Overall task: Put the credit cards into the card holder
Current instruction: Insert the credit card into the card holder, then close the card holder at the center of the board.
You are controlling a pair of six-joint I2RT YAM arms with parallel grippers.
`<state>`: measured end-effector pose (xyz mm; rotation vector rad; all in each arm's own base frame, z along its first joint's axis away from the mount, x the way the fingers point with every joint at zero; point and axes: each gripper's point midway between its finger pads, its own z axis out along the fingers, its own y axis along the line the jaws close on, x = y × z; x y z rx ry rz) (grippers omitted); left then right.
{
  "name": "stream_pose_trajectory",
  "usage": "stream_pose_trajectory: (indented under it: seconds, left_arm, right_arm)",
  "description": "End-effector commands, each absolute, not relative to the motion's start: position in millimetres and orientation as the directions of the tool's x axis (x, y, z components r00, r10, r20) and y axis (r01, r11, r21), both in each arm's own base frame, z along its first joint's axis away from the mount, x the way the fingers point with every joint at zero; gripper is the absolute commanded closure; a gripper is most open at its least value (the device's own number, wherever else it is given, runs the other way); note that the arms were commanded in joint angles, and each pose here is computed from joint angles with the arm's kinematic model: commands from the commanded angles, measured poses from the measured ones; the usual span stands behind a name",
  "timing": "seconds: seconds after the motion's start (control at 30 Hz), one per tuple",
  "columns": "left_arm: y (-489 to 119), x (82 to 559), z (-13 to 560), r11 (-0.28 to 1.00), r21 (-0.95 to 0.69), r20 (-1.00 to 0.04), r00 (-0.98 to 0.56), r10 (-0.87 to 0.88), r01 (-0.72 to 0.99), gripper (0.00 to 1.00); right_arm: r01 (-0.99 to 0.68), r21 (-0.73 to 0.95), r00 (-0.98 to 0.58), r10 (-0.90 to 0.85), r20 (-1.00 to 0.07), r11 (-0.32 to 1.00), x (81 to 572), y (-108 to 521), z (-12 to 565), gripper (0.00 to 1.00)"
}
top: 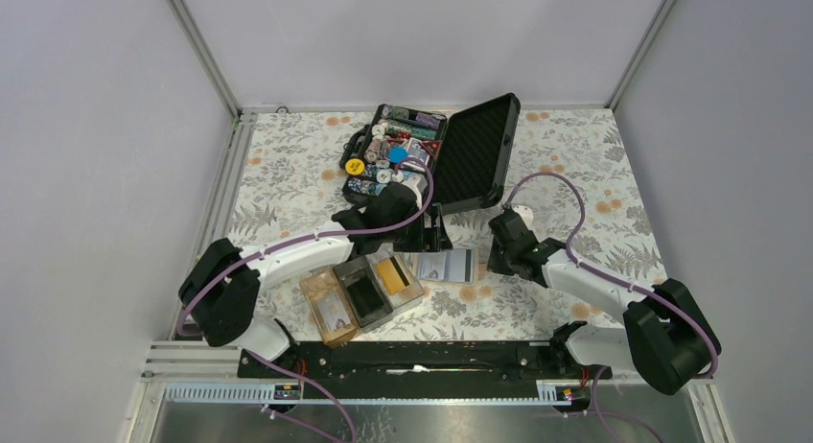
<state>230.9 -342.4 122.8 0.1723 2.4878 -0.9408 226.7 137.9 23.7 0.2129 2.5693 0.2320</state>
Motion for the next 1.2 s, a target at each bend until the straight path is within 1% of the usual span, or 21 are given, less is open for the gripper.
stream_pose_trajectory:
  seconds: [0.0, 0.07, 0.23, 0.4, 0.47, 0.53, 0.67, 0.77, 1.03, 1.17]
  left_arm:
    - [-324, 240, 139, 0.771, -0.569, -0.523, -0.850, -0.070, 0.286, 0.21]
    - [-311, 246, 146, 0.780, -0.558, -0.539, -0.839, -0.081, 0.283, 0.21]
    - [-282, 256, 173, 0.788, -0.544, -0.579, -0.809, -0.103, 0.289, 0.19]
    - [-259, 260, 186, 0.799, -0.535, -0.598, -0.791, -0.127, 0.276, 0.18]
    - [-253, 260, 188, 0.798, -0.537, -0.601, -0.788, -0.133, 0.275, 0.17]
    - [-249, 261, 188, 0.797, -0.538, -0.602, -0.787, -0.138, 0.272, 0.17]
    - [-247, 260, 185, 0.789, -0.549, -0.593, -0.794, -0.134, 0.276, 0.17]
    - [-251, 258, 182, 0.776, -0.561, -0.582, -0.803, -0.125, 0.287, 0.17]
    - [-258, 257, 179, 0.758, -0.578, -0.570, -0.814, -0.110, 0.302, 0.17]
    - [-258, 256, 180, 0.755, -0.580, -0.571, -0.814, -0.109, 0.306, 0.17]
  right_arm:
    - [0.122, 0.211, -0.810, 0.220, -0.544, 0.970, 237, 136, 35, 0.96]
    - [0.146, 0.166, -0.796, 0.215, -0.566, 0.975, 238, 125, 41, 1.00]
    - [0.203, -0.013, -0.774, 0.153, -0.614, 0.979, 243, 88, 61, 1.00]
    - [0.236, -0.056, -0.745, 0.143, -0.652, 0.970, 249, 72, 89, 1.00]
    - [0.214, -0.019, -0.734, 0.148, -0.662, 0.977, 253, 79, 101, 1.00]
    - [0.139, 0.067, -0.739, 0.149, -0.657, 0.988, 257, 100, 112, 1.00]
    - [-0.002, 0.266, -0.763, 0.170, -0.623, 0.964, 257, 146, 127, 1.00]
    - [-0.068, 0.355, -0.797, 0.163, -0.581, 0.932, 253, 172, 130, 1.00]
    - [-0.142, 0.418, -0.827, 0.125, -0.548, 0.897, 238, 219, 116, 1.00]
    - [-0.179, 0.491, -0.840, 0.127, -0.528, 0.853, 230, 250, 107, 1.00]
